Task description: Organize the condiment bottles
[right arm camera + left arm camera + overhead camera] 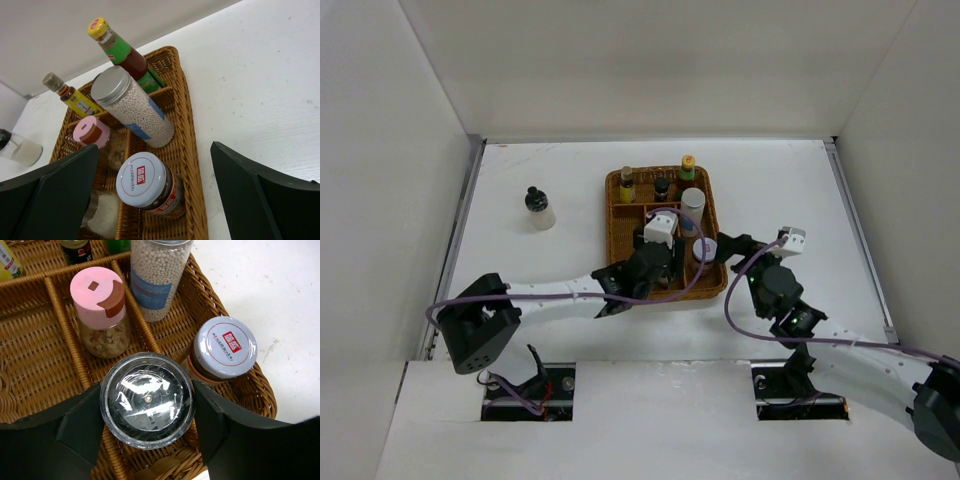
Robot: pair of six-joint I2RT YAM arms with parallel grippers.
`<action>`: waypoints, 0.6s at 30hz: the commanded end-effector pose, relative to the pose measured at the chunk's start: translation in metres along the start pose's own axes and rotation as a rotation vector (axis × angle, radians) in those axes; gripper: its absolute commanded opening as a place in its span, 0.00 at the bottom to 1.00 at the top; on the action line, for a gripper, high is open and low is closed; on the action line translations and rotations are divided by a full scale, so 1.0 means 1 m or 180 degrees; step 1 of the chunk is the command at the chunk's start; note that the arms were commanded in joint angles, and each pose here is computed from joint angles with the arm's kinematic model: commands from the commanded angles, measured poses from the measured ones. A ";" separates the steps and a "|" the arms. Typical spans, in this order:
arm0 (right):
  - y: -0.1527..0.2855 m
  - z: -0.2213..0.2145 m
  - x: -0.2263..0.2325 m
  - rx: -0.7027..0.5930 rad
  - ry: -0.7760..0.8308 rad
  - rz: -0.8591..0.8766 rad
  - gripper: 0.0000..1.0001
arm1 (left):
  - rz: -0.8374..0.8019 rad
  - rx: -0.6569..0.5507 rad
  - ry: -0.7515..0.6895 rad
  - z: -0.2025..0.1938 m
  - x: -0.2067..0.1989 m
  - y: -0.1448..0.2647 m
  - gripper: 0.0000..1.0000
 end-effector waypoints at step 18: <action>-0.002 0.007 0.008 -0.0069 -0.0172 0.0093 1.00 | 0.1516 -0.0686 0.0835 0.079 0.169 0.037 0.90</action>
Point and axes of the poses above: each gripper's point midway between its finger pads, its own y axis back along the fingers, its own x axis along the line the jaws close on, z = x × y, the point moved 6 cm from there along y, back along the fingers, and after that the axes turned 13 degrees about -y, right-handed, at the moved point
